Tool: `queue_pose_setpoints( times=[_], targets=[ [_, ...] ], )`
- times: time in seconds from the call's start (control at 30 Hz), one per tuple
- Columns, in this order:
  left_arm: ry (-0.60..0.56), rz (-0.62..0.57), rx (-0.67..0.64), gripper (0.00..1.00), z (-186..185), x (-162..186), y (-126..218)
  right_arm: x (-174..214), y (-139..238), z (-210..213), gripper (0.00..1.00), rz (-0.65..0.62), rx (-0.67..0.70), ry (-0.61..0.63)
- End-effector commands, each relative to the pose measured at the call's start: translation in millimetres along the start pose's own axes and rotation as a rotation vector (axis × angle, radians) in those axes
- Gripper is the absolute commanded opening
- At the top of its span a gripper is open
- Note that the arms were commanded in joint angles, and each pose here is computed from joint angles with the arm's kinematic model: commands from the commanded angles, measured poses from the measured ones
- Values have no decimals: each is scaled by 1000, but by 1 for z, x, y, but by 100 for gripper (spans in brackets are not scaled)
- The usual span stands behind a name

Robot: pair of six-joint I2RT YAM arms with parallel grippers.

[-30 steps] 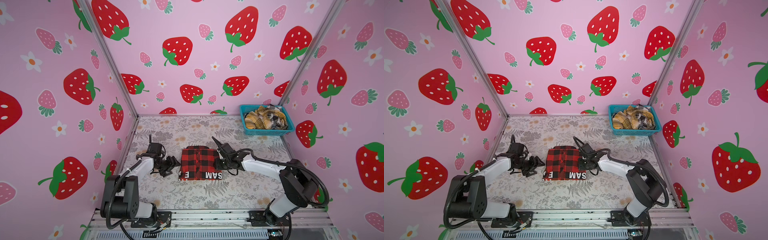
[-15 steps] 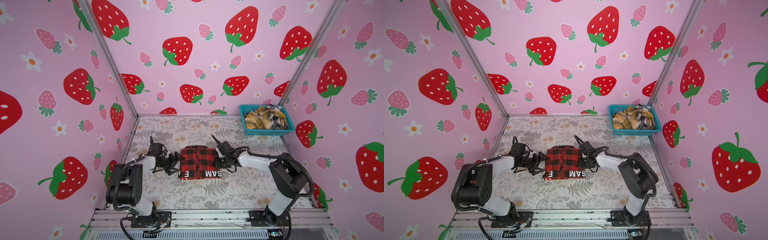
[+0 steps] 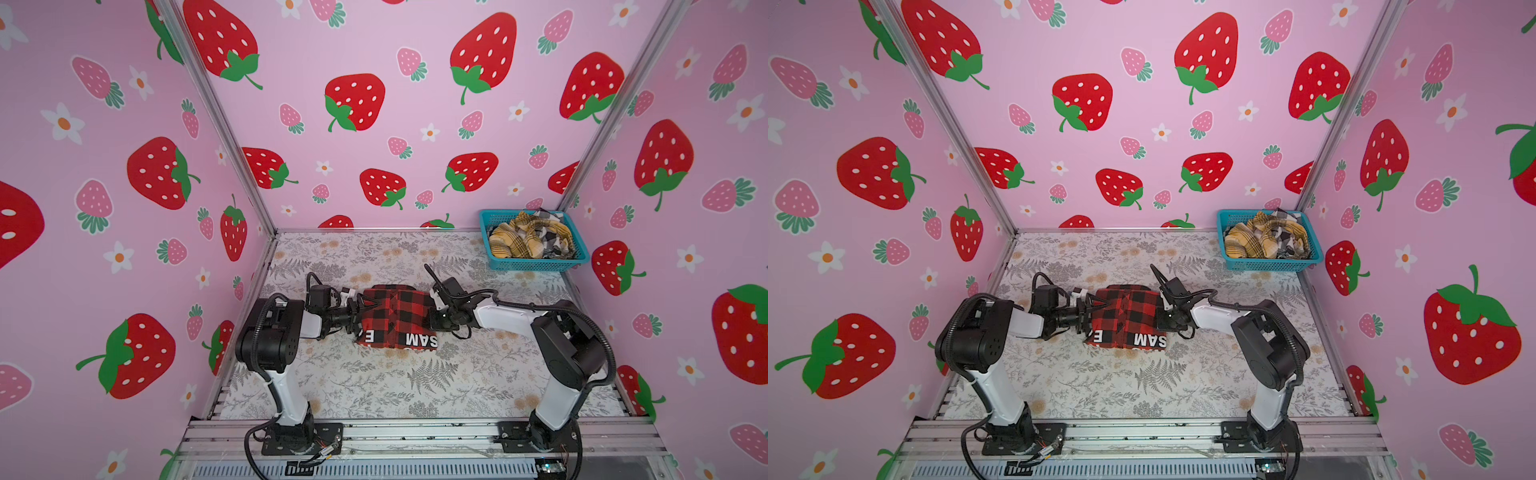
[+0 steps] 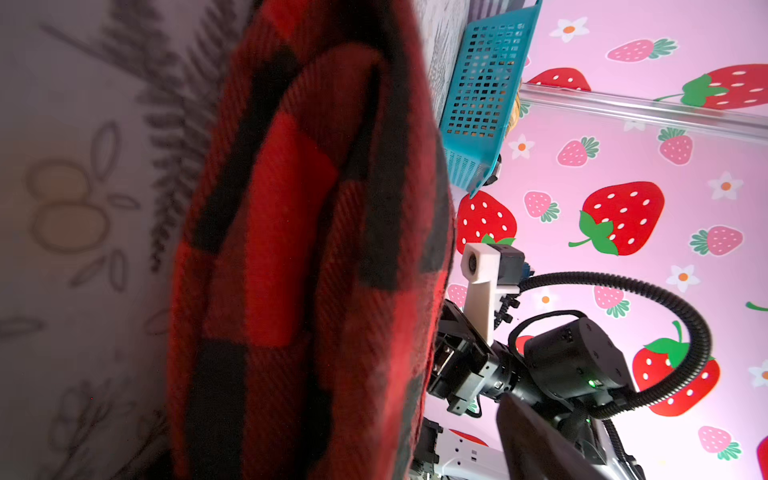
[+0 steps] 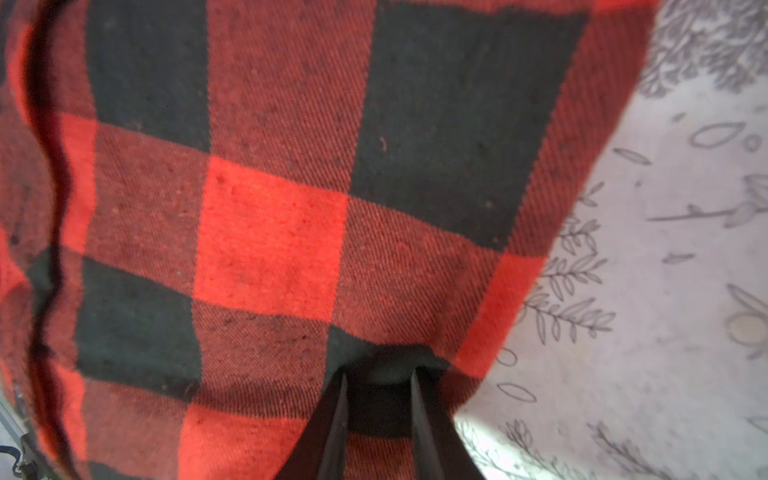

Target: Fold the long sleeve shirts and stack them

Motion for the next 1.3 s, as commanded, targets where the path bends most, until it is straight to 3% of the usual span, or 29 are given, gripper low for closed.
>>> queue_pose_setpoints(
  times=[0.0, 0.23, 0.37, 0.67, 0.77, 0.9, 1.03, 1.27],
  targets=[
    [334, -126, -242, 92, 81, 3, -5, 32, -23, -16, 28, 155, 55, -34],
    [309, -69, -240, 83, 74, 7, -19, 32, -24, -16, 27, 155, 56, -45],
    [286, -56, -269, 74, 68, 11, -19, 30, -23, -16, 27, 151, 60, -43],
    [244, -54, -251, 33, 38, 13, -15, 24, -19, -12, 27, 131, 48, -33],
    [215, -56, -250, 16, 22, 15, -13, 17, -8, -7, 27, 101, 37, -25],
    [145, -81, -281, 0, -8, 16, -3, 2, 20, 1, 28, 38, 39, 3],
    [9, -206, -422, 0, -53, 21, 30, -4, 56, 7, 29, -17, 61, 36],
    [-293, -615, -804, 0, -146, 48, 119, 6, 103, 2, 30, -110, 83, 33]
  ],
)
Point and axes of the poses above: each gripper's point midway between its finger pads, its own y axis back along the fingers, its own z axis along the line the jaws close on, x = y × z, the point moved 8 cm from there along y, back along the fingers, and after that the axes turned 15 degrees about y, right-handed, at the moved point
